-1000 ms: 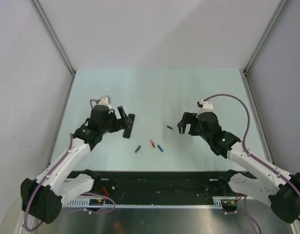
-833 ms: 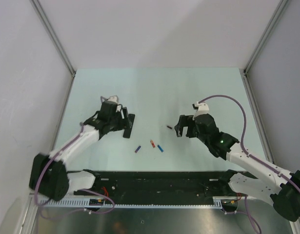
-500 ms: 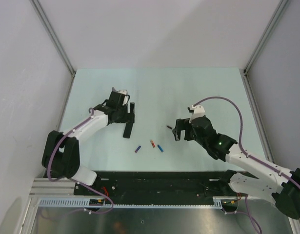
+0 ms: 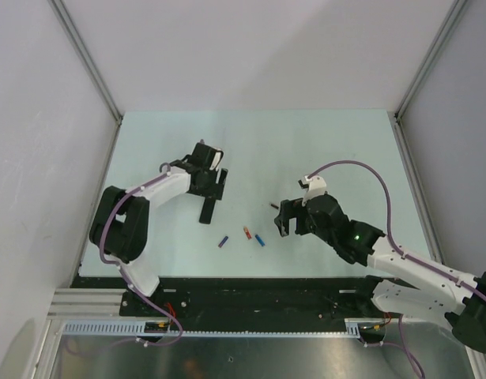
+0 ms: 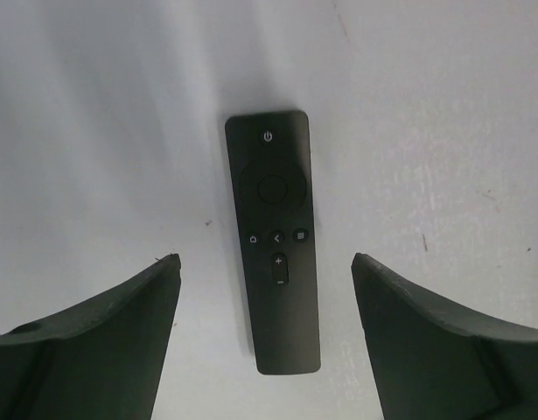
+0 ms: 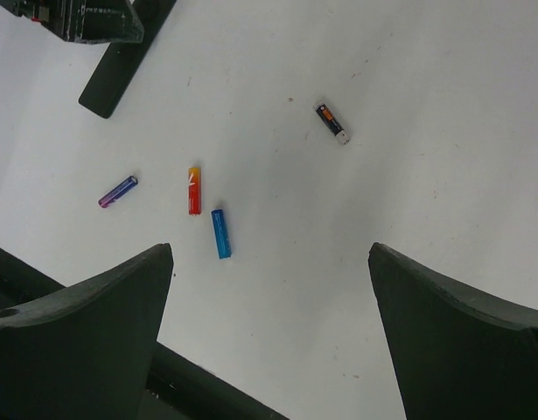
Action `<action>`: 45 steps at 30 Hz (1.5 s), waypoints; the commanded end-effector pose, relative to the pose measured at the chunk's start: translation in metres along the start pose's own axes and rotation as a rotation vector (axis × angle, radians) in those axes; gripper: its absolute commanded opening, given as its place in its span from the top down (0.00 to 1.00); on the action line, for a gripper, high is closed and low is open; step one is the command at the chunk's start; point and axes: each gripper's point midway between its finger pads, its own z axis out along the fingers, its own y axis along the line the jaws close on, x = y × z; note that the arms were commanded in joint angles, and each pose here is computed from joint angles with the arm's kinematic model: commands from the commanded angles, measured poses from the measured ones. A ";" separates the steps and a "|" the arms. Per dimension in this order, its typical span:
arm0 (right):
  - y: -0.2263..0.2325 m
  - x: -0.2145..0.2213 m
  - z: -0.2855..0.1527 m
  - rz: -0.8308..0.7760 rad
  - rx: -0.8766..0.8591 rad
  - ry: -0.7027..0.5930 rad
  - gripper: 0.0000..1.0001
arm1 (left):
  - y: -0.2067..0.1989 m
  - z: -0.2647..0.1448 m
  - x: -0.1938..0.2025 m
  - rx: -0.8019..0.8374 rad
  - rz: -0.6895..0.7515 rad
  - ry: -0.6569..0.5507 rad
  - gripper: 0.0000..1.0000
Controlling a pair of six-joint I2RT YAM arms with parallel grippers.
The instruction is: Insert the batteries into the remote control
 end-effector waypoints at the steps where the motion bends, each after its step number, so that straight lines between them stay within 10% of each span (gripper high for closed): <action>1: 0.007 -0.015 -0.008 0.022 -0.020 -0.045 0.01 | 0.001 -0.002 -0.026 -0.014 0.039 -0.052 0.18; 29: 0.002 -0.025 -0.021 0.045 -0.007 -0.085 0.02 | 0.001 0.037 0.012 -0.024 0.046 0.094 0.37; 39: 0.000 -0.028 -0.029 0.056 -0.004 -0.097 0.02 | -0.005 0.032 0.014 0.021 0.024 0.094 0.70; 45: 0.004 -0.034 -0.032 0.059 -0.020 -0.112 0.02 | -0.026 -0.032 -0.042 0.145 -0.058 -0.112 0.96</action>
